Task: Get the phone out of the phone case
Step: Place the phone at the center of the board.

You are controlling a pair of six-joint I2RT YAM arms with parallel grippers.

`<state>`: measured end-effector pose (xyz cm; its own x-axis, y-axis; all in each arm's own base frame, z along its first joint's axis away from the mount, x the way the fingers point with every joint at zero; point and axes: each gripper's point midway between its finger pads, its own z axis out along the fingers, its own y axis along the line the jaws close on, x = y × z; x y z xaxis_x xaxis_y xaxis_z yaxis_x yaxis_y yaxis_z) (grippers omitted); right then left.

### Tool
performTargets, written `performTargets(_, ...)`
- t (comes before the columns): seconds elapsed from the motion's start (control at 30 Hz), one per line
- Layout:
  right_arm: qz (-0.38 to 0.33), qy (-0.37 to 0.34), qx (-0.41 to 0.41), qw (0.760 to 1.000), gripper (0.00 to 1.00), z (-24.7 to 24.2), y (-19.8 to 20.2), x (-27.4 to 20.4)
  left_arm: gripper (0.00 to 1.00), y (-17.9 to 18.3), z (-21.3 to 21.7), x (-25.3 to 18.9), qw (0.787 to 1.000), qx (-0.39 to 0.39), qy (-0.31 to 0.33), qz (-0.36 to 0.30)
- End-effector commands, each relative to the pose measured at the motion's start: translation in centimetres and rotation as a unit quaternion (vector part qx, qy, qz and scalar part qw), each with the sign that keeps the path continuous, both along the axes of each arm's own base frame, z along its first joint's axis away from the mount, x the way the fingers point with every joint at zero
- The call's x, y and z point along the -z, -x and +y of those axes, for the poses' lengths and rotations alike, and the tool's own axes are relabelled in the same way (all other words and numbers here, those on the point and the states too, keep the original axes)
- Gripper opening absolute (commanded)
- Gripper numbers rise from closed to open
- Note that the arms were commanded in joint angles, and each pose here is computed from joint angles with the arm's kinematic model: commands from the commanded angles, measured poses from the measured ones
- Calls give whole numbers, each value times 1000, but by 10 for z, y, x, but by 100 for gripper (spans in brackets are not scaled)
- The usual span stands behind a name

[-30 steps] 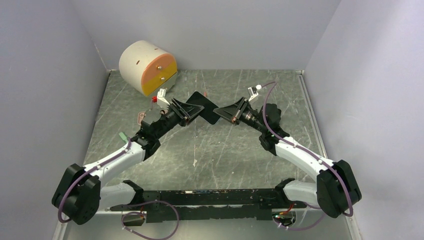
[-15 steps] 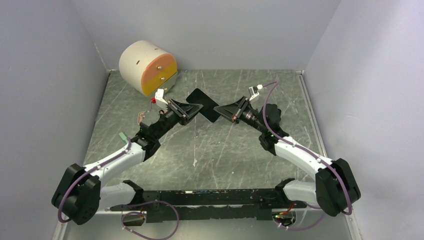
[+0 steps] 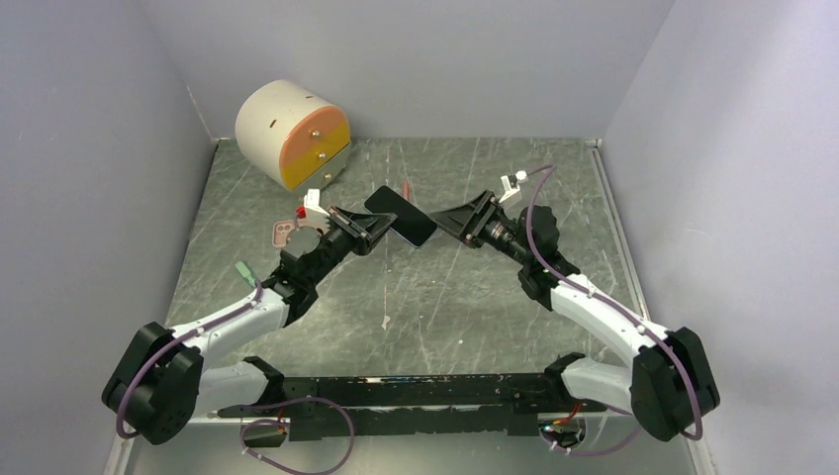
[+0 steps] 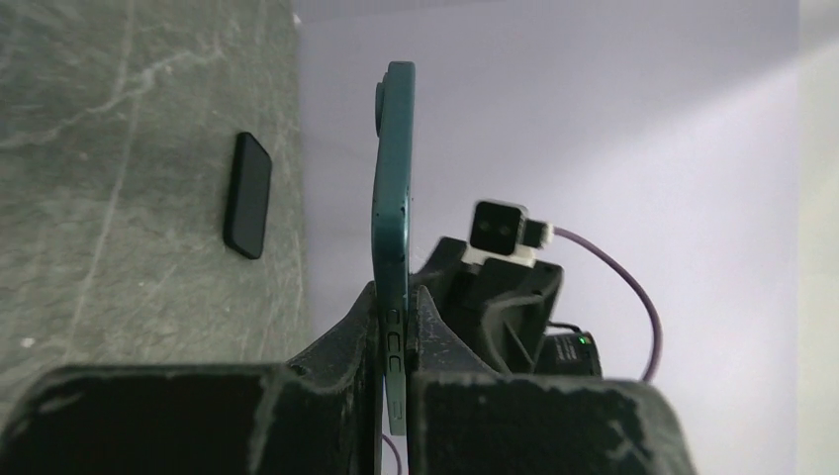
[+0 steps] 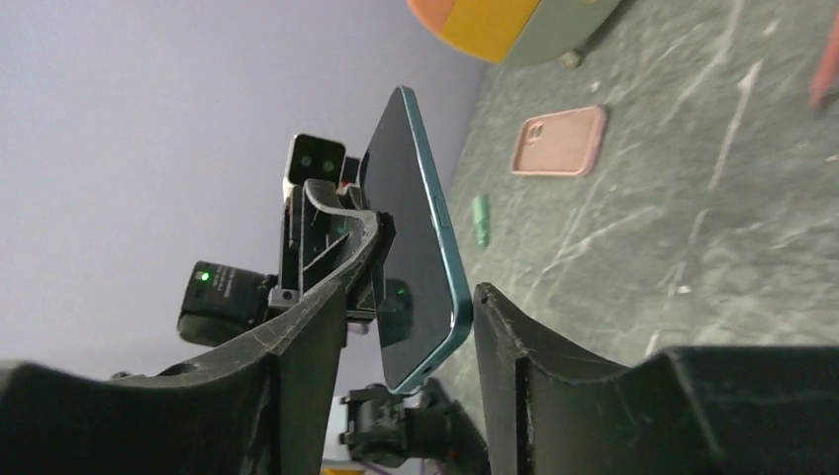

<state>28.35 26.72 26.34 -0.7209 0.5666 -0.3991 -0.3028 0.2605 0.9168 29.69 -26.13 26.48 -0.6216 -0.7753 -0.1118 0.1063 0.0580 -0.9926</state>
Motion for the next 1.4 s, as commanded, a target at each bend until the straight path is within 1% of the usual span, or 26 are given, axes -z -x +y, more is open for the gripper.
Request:
performTargets(0.0,-67,39,45,996,57,-20,-7,-24,2,-13,16,1,998,-57,5,3)
performTargets(0.1,-70,76,69,992,64,-34,-9,-17,3,-21,24,20,995,-90,-8,37)
performTargets(0.2,-78,105,103,986,71,-53,-10,-16,3,-29,33,39,990,-124,-5,70)
performTargets(0.27,-85,124,124,981,74,-66,-10,-16,3,-34,39,52,985,-146,-4,90)
performTargets(0.33,-95,143,142,975,75,-77,-9,-17,3,-40,43,62,981,-165,-15,100)
performTargets(0.43,-111,174,167,964,76,-92,-7,-20,2,-49,51,85,970,-197,-38,137)
performTargets(0.5,-117,190,176,959,77,-99,-5,-20,3,-54,56,97,963,-218,-39,155)
performTargets(0.57,-123,204,183,954,78,-105,-4,-21,3,-61,59,105,958,-236,-38,158)
performTargets(0.67,-128,224,190,947,78,-111,-3,-19,3,-69,64,129,945,-260,-47,192)
performTargets(0.8,-138,243,192,941,80,-116,-3,-19,3,-78,68,152,932,-283,-40,222)
performTargets(0.9,-145,255,191,936,81,-118,-3,-20,3,-84,74,160,925,-302,-38,228)
performTargets(0.97,-148,262,193,934,81,-120,-3,-20,2,-90,78,162,921,-309,-50,231)
performTargets(1.07,-151,268,197,931,82,-122,-3,-20,5,-96,83,168,916,-320,-64,236)
performTargets(1.37,-155,273,194,930,82,-122,-2,-19,15,-100,86,194,906,-321,-73,266)
